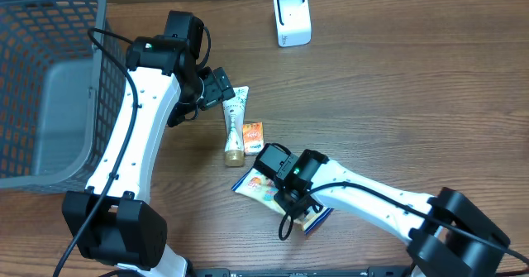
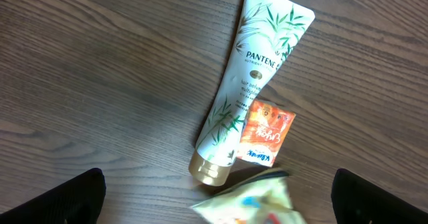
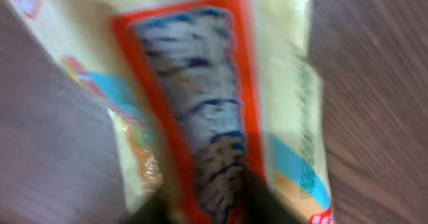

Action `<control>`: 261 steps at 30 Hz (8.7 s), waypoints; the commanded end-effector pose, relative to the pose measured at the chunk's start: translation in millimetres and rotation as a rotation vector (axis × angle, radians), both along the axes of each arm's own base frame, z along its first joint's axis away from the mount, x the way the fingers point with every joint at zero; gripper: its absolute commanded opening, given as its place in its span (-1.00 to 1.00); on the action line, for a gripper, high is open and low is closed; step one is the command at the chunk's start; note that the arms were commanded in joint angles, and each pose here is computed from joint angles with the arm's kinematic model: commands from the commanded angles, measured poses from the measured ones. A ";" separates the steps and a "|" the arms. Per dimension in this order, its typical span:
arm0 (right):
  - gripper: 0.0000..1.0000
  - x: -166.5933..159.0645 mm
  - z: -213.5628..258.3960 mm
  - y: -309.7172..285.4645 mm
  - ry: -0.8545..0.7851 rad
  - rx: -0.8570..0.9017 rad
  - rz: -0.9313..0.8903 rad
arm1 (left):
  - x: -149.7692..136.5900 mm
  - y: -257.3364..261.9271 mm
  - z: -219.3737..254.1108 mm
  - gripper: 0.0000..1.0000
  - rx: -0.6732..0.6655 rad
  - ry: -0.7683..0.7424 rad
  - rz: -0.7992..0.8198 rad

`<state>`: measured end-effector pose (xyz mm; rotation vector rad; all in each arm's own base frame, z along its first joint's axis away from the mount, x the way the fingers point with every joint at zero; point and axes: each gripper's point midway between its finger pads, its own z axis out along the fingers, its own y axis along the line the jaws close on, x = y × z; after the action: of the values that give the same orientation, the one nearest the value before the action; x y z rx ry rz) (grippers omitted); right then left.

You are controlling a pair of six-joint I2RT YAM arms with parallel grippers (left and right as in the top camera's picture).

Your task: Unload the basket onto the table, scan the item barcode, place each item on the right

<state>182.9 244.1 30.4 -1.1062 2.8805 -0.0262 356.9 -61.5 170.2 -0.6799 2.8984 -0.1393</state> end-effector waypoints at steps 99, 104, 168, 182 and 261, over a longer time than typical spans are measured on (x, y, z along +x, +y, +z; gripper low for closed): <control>-0.85 71.1 84.3 -125.3 0.242 -0.138 -0.781 | 0.3 2.2 -3.7 1.00 0.014 0.008 -0.012; -0.92 41.7 53.8 -138.5 0.315 -0.232 -0.858 | 0.3 2.2 -3.7 1.00 0.014 0.008 -0.012; -0.93 104.4 63.3 -48.3 0.258 0.296 -0.588 | 0.3 2.1 -3.7 1.00 0.013 0.008 -0.012; -0.93 70.6 -13.2 -148.5 0.127 -0.143 -0.908 | 0.3 2.2 -3.7 0.99 0.014 0.008 -0.012; 0.78 151.6 111.5 -182.7 -0.123 -0.080 -1.055 | 0.3 2.1 -3.7 1.00 0.013 0.008 -0.012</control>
<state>317.0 66.3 114.1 0.5224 3.0435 -0.2509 356.3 -61.4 168.9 -0.6807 2.9014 -0.1370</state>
